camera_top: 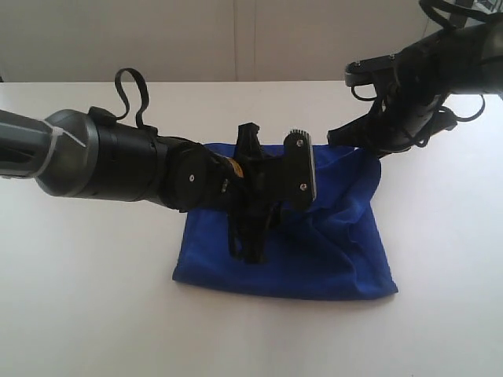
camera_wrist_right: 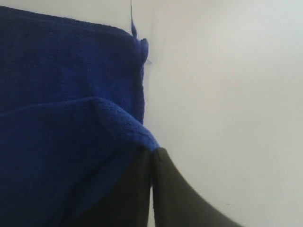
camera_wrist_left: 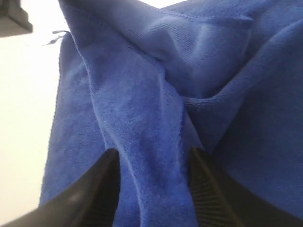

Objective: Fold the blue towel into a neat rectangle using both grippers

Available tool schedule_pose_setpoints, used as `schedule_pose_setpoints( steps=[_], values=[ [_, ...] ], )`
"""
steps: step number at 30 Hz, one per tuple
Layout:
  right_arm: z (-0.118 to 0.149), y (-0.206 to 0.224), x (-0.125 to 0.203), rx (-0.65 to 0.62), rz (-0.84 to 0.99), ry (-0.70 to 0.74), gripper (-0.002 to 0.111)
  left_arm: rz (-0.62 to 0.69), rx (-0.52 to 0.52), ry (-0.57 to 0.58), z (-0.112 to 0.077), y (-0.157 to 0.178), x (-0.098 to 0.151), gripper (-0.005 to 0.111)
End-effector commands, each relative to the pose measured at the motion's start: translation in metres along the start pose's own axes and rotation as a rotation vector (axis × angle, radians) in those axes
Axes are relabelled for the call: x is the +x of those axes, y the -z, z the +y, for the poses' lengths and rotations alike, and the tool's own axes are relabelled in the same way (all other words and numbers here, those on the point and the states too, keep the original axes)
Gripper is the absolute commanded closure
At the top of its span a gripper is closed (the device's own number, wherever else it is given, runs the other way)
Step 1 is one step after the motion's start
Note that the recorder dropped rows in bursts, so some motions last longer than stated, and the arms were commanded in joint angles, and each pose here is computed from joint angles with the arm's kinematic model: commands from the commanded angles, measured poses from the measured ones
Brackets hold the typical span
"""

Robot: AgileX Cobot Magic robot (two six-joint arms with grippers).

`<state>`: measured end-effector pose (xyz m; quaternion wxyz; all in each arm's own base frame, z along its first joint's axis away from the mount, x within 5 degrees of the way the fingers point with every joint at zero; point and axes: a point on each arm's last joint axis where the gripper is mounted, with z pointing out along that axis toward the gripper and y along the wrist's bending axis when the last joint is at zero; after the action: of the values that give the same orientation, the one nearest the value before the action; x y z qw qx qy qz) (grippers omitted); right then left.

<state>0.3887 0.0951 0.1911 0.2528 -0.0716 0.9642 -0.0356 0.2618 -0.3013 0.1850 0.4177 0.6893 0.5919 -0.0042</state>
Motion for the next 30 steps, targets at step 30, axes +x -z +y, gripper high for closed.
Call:
schedule_pose_setpoints(
  steps=[30],
  values=[
    [-0.002, 0.002, -0.003, -0.012, -0.010, -0.020, 0.108, 0.027, 0.109, 0.095, -0.019, -0.002, -0.005, 0.073]
  ],
)
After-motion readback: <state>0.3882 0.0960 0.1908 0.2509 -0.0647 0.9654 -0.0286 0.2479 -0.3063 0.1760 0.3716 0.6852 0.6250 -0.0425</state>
